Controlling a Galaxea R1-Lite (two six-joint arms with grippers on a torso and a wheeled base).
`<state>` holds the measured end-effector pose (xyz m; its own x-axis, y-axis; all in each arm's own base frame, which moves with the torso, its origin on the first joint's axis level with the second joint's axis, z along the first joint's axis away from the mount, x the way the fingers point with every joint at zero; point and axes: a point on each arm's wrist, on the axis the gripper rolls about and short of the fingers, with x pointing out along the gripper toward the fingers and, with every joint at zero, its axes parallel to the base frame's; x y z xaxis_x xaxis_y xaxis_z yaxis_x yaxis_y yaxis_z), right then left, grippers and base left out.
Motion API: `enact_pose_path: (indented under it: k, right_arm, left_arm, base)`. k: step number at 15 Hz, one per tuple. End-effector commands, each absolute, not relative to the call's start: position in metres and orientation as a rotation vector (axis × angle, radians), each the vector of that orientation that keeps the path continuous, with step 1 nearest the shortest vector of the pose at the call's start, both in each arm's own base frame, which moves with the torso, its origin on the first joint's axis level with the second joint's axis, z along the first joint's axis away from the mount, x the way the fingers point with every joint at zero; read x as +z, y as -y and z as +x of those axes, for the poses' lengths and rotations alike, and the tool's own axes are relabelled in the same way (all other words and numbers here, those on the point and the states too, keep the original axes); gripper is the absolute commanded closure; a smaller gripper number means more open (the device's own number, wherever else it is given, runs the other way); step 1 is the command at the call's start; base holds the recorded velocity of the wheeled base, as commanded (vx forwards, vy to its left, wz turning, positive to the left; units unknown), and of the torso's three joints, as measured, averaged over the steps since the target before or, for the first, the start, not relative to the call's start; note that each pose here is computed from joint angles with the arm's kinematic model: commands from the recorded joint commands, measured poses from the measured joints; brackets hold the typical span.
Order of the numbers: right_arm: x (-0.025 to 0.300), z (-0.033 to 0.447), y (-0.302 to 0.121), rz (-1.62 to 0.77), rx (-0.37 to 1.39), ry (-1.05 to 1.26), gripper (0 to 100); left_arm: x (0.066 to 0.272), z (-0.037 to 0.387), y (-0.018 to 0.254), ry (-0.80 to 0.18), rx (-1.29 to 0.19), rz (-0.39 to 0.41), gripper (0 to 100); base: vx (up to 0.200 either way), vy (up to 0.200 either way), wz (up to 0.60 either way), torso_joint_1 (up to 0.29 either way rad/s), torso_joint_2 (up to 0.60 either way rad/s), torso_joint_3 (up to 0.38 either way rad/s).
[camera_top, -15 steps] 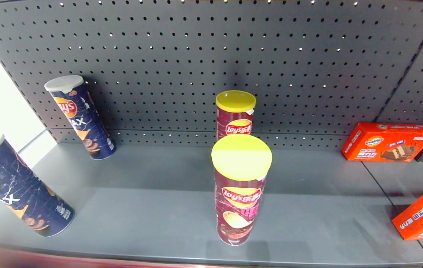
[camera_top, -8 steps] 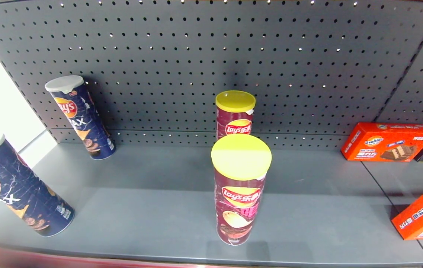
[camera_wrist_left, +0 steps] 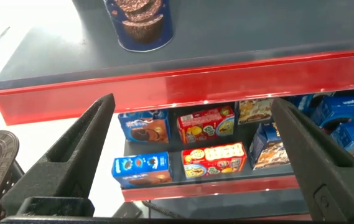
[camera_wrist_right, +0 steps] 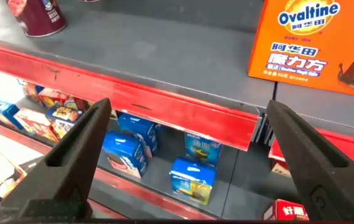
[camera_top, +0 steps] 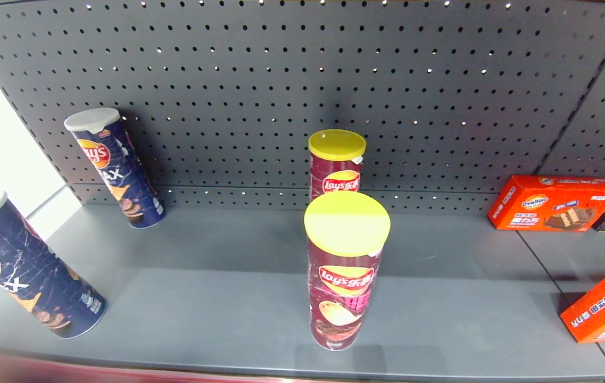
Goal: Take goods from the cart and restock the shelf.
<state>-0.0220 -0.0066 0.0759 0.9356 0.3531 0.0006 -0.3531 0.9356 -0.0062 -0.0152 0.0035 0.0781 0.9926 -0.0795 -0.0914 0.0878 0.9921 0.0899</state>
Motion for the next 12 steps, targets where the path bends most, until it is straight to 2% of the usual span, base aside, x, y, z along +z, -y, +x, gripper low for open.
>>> enact_pose_path:
  k: [1,4,6,7,8,10,12]
  right_arm:
    - [0.076,-0.022,0.007,-0.006,0.36,0.003,0]
    - [0.076,-0.022,0.006,0.001,0.342,-0.005,0]
    - [0.077,-0.016,0.004,-0.009,0.305,-0.1,0]
    - [0.078,-0.009,0.0,-0.003,0.107,-0.201,0]
    - [0.078,-0.009,-0.001,0.005,0.024,-0.195,0]
    - [0.075,-0.023,-0.001,-0.001,0.044,-0.003,0]
    - [0.076,-0.023,-0.001,0.0,0.041,-0.008,0]
  left_arm:
    - [0.078,-0.015,-0.003,-0.088,-0.084,0.095,0]
    - [0.078,-0.015,-0.003,-0.087,-0.084,0.095,0]
    - [0.078,-0.015,-0.003,-0.088,-0.084,0.095,0]
    - [0.078,-0.015,-0.003,-0.088,-0.084,0.093,0]
    - [0.078,-0.015,-0.003,-0.088,-0.084,0.093,0]
    - [0.078,-0.015,-0.004,-0.088,-0.085,0.095,0]
    - [0.078,-0.015,-0.003,-0.088,-0.084,0.093,0]
  base:
    - [0.0,0.0,0.0,0.0,0.0,0.0]
    - [0.0,0.0,0.0,0.0,0.0,0.0]
    - [0.0,0.0,0.0,0.0,0.0,0.0]
    - [0.0,0.0,0.0,0.0,0.0,0.0]
    - [0.0,0.0,0.0,0.0,0.0,0.0]
    - [0.0,0.0,0.0,0.0,0.0,0.0]
    - [0.0,0.0,0.0,0.0,0.0,0.0]
